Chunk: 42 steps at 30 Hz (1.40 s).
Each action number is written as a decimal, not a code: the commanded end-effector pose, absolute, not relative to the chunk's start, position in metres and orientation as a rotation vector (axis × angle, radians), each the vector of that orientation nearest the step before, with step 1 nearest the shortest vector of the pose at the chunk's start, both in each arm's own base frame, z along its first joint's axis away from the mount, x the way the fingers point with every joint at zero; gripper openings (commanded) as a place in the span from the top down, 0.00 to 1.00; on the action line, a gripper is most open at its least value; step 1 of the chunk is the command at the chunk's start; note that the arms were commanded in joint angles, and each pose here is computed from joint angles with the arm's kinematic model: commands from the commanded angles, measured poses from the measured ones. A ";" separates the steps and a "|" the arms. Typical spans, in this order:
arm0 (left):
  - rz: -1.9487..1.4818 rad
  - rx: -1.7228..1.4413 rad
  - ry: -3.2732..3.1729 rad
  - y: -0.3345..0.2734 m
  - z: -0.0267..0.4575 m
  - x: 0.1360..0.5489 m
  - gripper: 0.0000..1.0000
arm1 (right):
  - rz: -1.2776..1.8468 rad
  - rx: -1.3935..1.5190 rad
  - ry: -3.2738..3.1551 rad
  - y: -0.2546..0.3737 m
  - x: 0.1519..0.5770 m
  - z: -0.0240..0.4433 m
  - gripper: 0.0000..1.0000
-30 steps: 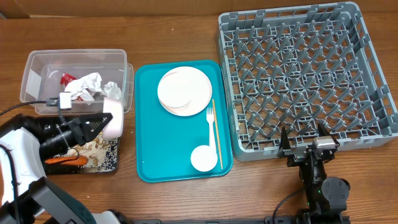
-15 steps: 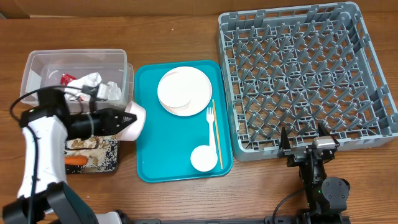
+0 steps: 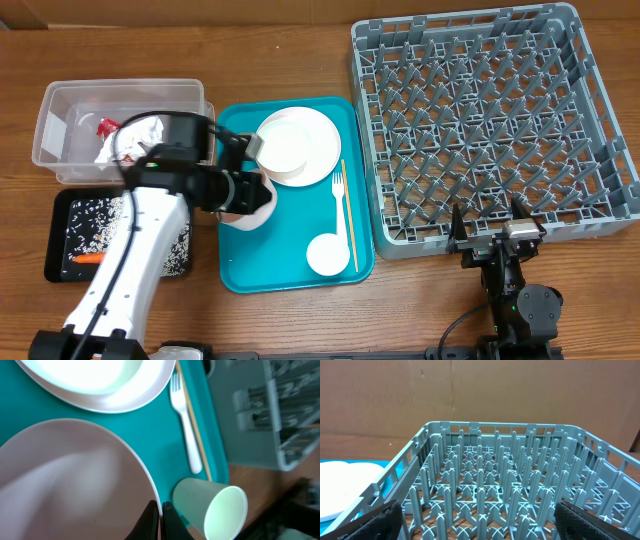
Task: Sort waste into correct bins and load items into the dishwasher
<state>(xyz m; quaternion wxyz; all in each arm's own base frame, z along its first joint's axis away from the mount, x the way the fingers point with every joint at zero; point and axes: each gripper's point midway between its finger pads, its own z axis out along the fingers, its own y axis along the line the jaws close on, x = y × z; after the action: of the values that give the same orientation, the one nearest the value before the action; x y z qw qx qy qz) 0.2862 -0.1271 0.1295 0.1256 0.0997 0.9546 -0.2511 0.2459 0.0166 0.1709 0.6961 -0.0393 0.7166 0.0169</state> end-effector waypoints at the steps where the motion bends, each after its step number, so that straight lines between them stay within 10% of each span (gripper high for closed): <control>1: -0.478 0.246 2.804 -0.122 0.128 0.292 0.96 | 0.037 -0.086 1.595 0.016 0.246 0.169 0.00; 40: -0.369 0.158 2.949 -0.148 0.085 0.278 0.96 | 0.037 -0.086 1.595 0.016 0.246 0.169 0.00; 42: -0.365 0.157 2.957 -0.148 0.082 0.278 0.85 | 0.037 -0.086 1.595 0.016 0.246 0.169 0.00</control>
<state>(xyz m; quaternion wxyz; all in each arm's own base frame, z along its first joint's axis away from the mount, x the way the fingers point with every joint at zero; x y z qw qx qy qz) 0.2801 -0.1478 0.0884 0.0887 0.0665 0.9859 -0.1254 0.2459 0.0166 0.1709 0.6961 -0.0395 0.7166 0.0168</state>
